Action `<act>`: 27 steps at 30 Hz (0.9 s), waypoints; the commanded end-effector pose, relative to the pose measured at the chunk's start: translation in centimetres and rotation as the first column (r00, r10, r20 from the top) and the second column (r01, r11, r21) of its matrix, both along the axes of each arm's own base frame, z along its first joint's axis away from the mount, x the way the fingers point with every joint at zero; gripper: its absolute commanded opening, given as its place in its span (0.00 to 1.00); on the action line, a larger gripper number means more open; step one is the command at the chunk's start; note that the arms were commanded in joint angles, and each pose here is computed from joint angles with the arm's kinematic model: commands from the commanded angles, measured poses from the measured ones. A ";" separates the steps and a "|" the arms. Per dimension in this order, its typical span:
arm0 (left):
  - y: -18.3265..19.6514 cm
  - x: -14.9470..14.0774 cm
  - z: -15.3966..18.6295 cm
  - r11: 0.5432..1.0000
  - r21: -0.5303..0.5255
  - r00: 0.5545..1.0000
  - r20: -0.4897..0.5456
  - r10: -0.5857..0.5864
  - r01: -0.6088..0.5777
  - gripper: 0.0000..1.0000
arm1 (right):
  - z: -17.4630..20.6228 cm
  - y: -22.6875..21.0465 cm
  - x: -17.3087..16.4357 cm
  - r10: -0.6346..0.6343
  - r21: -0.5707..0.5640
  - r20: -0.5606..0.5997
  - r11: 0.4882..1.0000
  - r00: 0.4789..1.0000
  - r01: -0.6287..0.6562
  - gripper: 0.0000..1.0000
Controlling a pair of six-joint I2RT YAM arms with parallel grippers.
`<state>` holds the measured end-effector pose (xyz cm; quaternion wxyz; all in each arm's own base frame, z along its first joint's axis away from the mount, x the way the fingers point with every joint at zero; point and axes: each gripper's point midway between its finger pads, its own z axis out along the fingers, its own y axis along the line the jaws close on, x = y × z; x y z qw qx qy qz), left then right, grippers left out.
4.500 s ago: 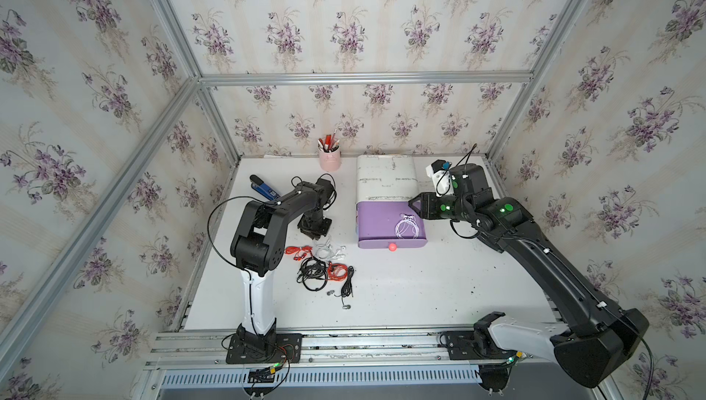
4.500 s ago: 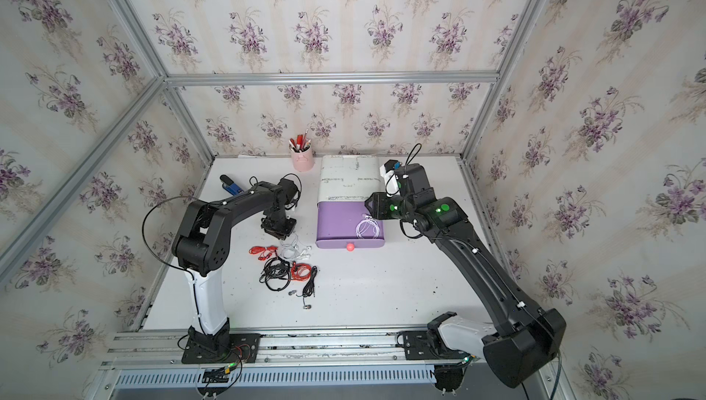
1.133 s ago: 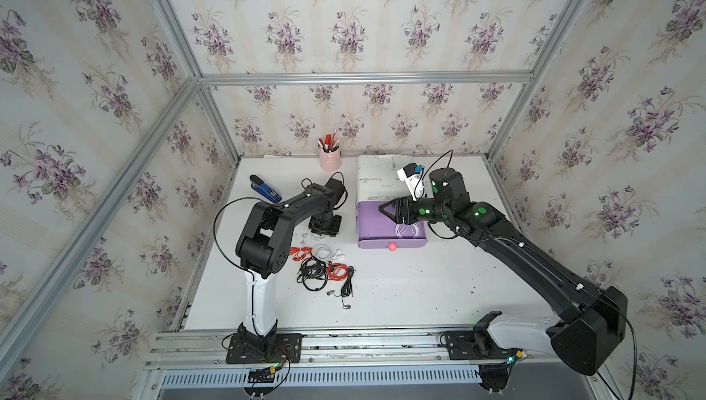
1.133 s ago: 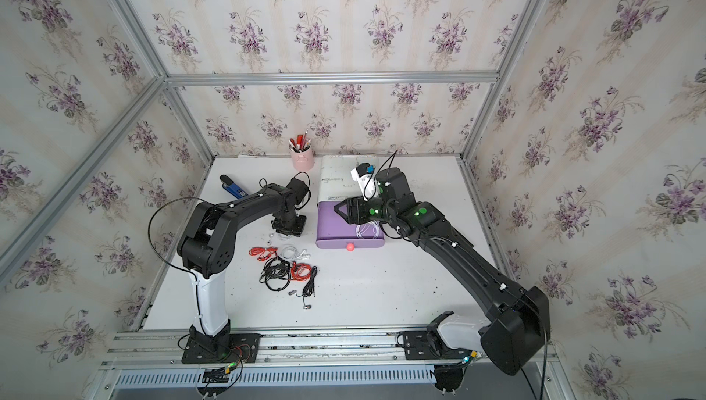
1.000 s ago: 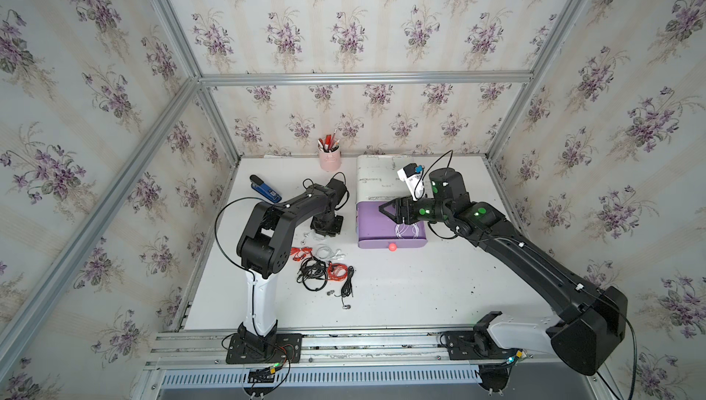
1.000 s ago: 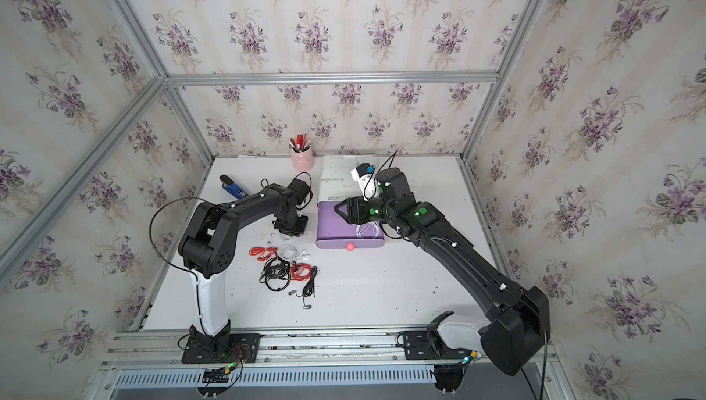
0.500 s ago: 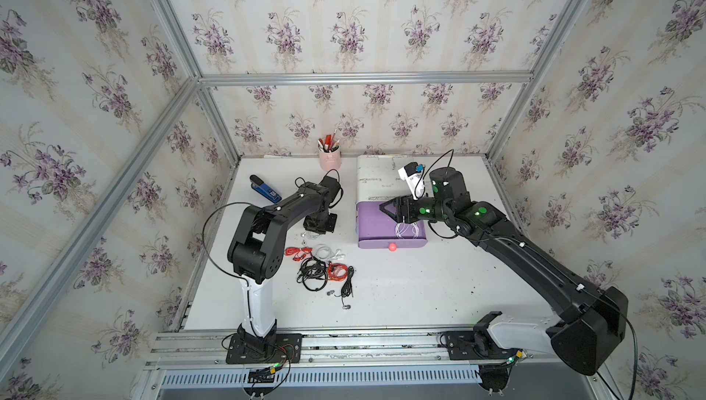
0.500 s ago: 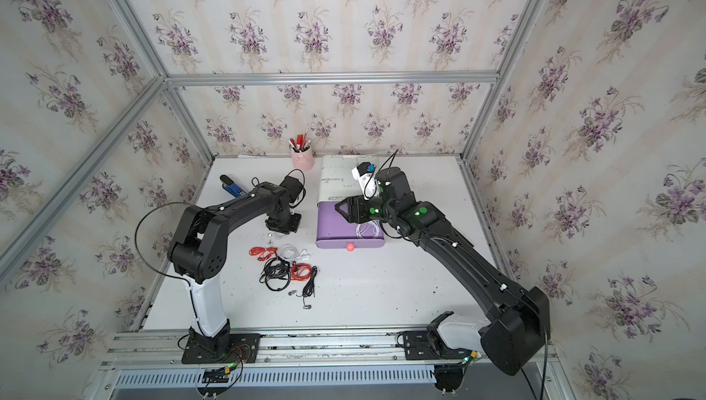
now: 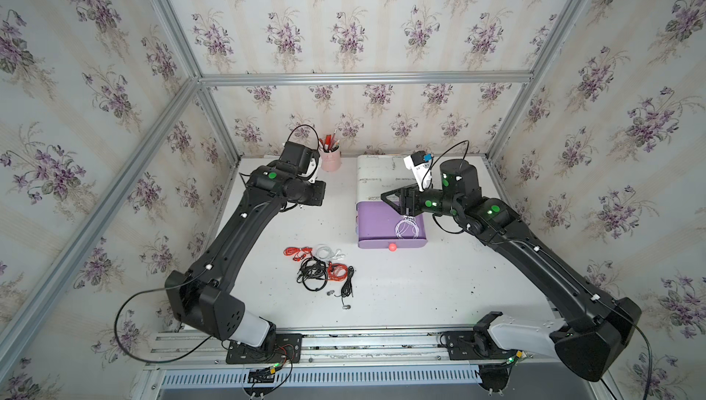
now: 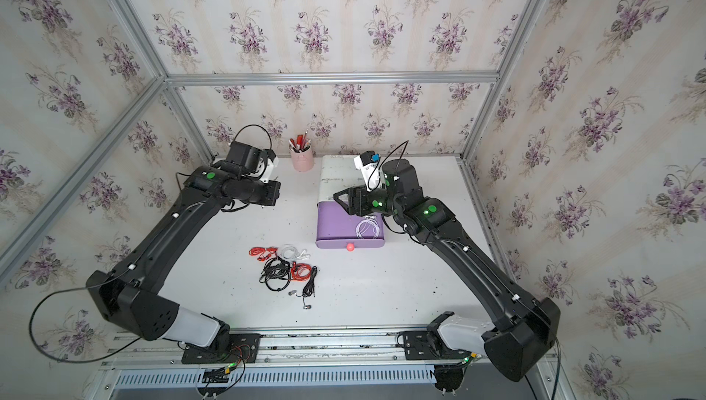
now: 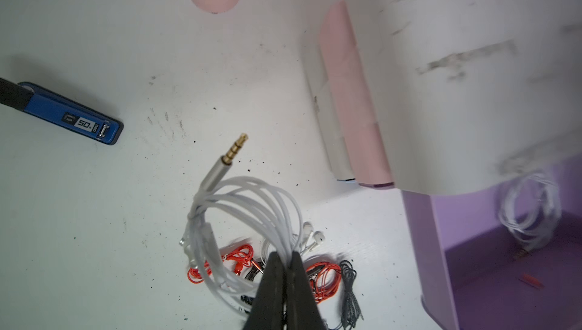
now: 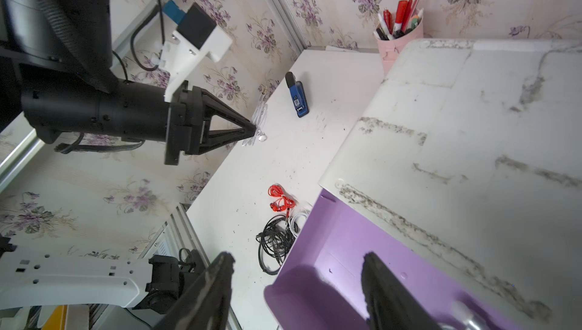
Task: Place the wired earphones into the drawer by color
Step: Pick up the wired earphones from the center of the board.
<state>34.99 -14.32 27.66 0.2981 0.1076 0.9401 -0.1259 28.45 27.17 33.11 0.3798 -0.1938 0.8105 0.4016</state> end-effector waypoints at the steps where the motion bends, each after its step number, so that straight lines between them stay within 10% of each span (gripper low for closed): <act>1: -1.8 -2.6 3.0 0.987 -0.139 0.997 0.002 -0.083 0.083 0.03 | 2.1 0.6 -0.5 0.036 0.070 0.035 0.997 0.999 -0.038 0.68; 17: -7.3 -9.7 13.3 0.694 -0.650 0.950 0.193 -0.245 0.311 0.04 | 2.5 2.7 -3.9 0.227 0.309 -0.007 0.927 0.974 -0.214 0.71; 27: -7.9 -10.2 13.3 0.657 -0.688 0.950 0.182 -0.255 0.308 0.04 | 1.9 5.7 -4.1 0.309 0.358 0.004 0.888 0.951 -0.290 0.71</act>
